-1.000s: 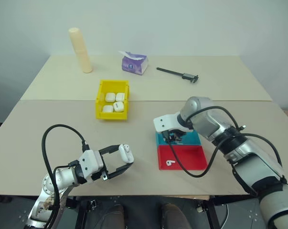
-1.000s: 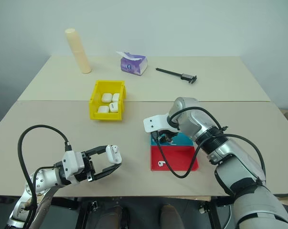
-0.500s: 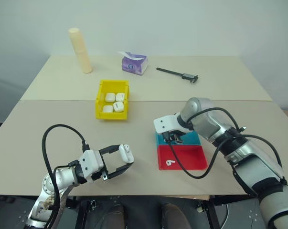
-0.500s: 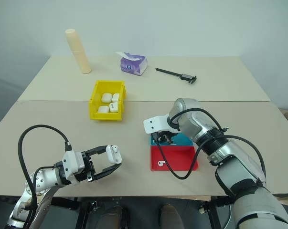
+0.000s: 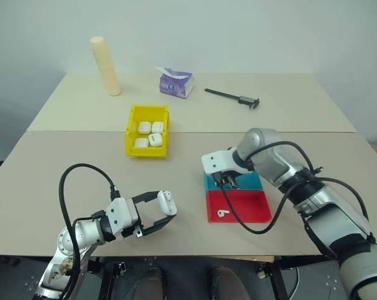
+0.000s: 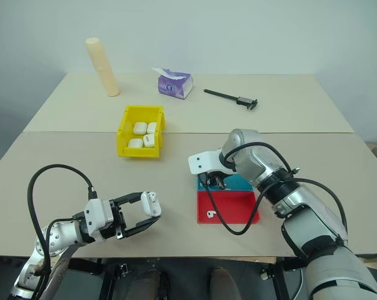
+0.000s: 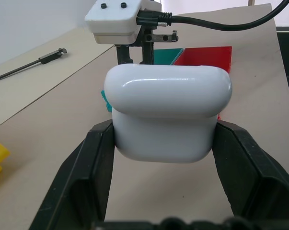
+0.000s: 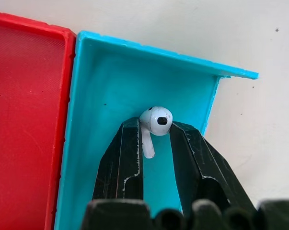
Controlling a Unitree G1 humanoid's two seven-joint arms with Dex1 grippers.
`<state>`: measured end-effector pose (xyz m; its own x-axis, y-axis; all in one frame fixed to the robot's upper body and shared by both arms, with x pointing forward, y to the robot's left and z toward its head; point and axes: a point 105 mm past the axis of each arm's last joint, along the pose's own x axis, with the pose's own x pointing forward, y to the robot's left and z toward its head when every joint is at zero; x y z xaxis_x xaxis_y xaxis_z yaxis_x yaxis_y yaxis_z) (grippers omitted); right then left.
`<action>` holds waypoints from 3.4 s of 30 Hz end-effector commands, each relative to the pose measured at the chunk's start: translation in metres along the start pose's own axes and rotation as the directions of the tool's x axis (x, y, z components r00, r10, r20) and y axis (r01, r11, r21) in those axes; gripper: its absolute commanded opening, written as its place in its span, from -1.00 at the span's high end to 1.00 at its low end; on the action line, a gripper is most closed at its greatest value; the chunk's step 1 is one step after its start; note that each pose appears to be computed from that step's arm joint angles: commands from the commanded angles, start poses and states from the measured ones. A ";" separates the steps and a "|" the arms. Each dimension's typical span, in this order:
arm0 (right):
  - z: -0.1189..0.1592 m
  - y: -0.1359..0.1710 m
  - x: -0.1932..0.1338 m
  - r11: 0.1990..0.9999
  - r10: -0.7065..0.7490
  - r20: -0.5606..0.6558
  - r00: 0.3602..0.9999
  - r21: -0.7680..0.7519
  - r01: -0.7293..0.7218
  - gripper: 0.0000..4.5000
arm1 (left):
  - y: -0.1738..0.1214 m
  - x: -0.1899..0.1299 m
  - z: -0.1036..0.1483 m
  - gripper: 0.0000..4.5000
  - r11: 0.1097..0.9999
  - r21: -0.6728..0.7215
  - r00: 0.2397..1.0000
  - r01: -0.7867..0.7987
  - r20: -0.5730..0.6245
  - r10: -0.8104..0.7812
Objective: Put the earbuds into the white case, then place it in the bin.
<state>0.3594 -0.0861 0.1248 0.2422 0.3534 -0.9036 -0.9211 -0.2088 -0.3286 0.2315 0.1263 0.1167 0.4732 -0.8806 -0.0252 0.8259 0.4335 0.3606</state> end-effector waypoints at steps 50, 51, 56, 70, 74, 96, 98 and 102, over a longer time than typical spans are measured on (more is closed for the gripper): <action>0.086 0.083 -0.122 0.901 -0.400 0.860 0.317 0.433 -0.037 0.69 | 0.020 0.057 0.084 -0.23 0.983 -0.043 0.907 0.179 0.394 -0.148; 0.086 0.082 -0.121 0.900 -0.402 0.859 0.317 0.434 -0.034 0.69 | 0.020 0.057 0.084 -0.23 0.983 -0.041 0.907 0.177 0.396 -0.147; 0.084 0.081 -0.119 0.900 -0.408 0.853 0.326 0.436 -0.012 0.69 | 0.020 0.057 0.084 -0.23 0.984 -0.038 0.907 0.175 0.396 -0.146; 0.069 0.087 -0.129 0.911 -0.396 0.840 0.372 0.411 0.042 -0.01 | 0.025 0.060 0.076 -0.23 0.983 -0.028 0.919 0.180 0.360 -0.158; 0.069 0.081 -0.147 0.921 -0.381 0.841 0.384 0.379 0.084 -0.01 | 0.030 0.067 0.066 -0.23 0.983 -0.014 0.936 0.181 0.310 -0.167; 0.096 0.070 -0.113 0.945 -0.299 0.707 0.642 0.125 0.302 0.99 | 0.032 0.106 0.061 -0.23 0.991 0.046 0.952 0.124 0.275 -0.132; 0.094 0.067 -0.109 0.936 -0.321 0.682 0.657 0.125 0.328 0.99 | 0.032 0.105 0.064 -0.23 0.991 0.044 0.947 0.126 0.291 -0.133; 0.085 0.063 -0.103 0.928 -0.348 0.640 0.685 0.134 0.347 0.99 | 0.032 0.103 0.068 -0.23 0.992 0.043 0.943 0.122 0.308 -0.129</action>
<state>0.2480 -0.0541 0.2195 0.2592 0.9090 -0.3264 -0.8323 0.0387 -0.5530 0.2926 0.0375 0.1710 0.2794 -0.9479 0.1532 0.8827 0.3164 0.3474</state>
